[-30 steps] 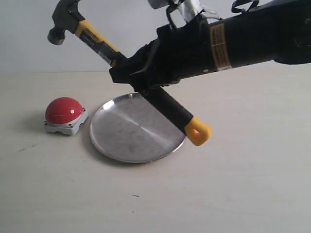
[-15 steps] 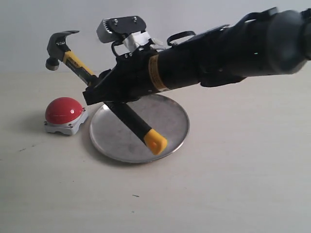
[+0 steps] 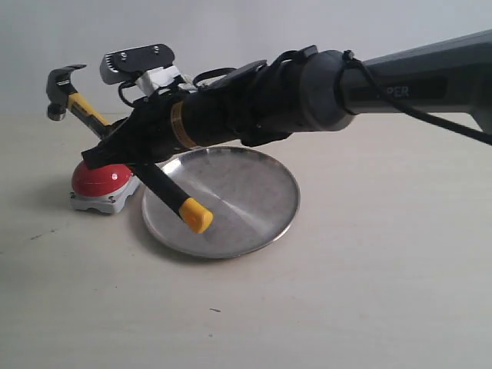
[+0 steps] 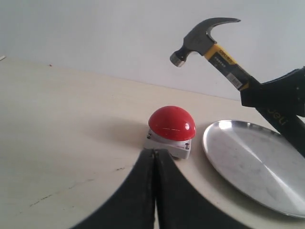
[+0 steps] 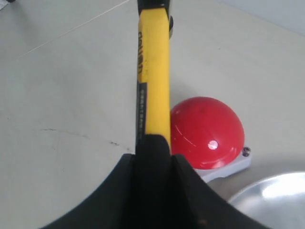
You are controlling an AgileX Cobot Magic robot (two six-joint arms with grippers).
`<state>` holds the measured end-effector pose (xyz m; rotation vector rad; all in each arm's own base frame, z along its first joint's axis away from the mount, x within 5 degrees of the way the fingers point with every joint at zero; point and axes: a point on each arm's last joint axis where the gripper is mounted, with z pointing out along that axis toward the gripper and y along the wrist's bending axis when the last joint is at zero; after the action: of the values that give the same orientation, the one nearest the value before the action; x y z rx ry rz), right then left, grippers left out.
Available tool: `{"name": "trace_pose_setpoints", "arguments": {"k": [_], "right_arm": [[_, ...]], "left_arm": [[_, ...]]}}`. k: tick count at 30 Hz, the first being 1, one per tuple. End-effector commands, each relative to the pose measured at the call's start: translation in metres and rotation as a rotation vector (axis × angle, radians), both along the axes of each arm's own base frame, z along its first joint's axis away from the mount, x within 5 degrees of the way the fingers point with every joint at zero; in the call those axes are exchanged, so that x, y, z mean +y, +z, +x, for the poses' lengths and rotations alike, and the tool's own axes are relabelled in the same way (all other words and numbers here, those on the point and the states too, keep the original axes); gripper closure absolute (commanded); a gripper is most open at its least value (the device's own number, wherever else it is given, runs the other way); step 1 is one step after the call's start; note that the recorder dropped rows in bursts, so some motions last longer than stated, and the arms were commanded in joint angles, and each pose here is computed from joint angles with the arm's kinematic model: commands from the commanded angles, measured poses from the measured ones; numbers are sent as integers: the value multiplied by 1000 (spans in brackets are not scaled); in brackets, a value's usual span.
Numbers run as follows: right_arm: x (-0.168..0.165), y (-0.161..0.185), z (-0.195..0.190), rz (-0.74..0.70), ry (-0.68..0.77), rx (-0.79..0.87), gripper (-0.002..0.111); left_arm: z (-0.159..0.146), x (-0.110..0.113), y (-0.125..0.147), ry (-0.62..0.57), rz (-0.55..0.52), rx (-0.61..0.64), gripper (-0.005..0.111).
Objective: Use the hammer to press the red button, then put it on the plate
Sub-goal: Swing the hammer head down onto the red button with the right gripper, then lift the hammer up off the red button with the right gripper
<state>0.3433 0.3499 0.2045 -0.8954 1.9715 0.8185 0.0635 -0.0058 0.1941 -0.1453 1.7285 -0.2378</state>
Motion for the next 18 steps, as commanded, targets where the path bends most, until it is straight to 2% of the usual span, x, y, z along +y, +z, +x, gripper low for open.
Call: {"name": "trace_pose_setpoints", "arguments": {"k": [1, 12, 18], "right_arm": [[8, 15, -4, -26, -13, -97, 108], [4, 11, 0, -30, -87, -81, 108], [6, -19, 2, -63, -106, -11, 108]], "left_arm": [[0, 0, 1, -4, -15, -8, 107], [0, 0, 0, -5, -15, -6, 107], [0, 0, 0, -5, -15, -6, 107]]}}
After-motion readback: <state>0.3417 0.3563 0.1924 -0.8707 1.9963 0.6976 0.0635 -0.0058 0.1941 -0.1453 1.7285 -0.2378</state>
